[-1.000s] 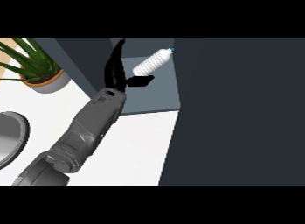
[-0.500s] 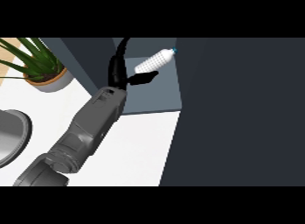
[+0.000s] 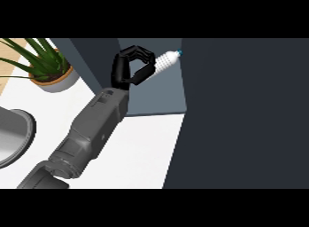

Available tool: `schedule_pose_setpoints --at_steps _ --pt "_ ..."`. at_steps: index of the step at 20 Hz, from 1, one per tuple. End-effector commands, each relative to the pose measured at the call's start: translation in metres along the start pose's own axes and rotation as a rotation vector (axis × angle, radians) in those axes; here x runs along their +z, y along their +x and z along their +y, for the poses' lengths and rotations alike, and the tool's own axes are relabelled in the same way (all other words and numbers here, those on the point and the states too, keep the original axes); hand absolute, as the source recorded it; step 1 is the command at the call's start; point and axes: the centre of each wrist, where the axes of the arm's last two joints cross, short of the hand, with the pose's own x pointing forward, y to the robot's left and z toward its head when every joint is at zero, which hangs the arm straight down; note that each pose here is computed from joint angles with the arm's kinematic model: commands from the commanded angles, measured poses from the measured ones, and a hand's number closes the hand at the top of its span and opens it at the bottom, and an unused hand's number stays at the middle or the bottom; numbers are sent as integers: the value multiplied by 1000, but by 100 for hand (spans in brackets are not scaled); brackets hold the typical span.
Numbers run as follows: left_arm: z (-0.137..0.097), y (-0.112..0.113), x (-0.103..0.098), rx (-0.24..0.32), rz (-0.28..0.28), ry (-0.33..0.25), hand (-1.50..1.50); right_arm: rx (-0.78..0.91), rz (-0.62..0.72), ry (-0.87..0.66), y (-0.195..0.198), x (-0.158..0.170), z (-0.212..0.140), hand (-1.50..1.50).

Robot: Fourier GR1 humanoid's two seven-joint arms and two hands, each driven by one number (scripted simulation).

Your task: Pick up the bottled water, place it into the cabinet and close the cabinet

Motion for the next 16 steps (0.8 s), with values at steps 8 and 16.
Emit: schedule_pose_setpoints --at_steps 8,16 --pt "2 -4 18 310 41 -213 150 43 -20 -58 8 4 0 -150" --pt "4 1 61 408 47 -227 150 79 -6 -42 23 15 -7 -150"
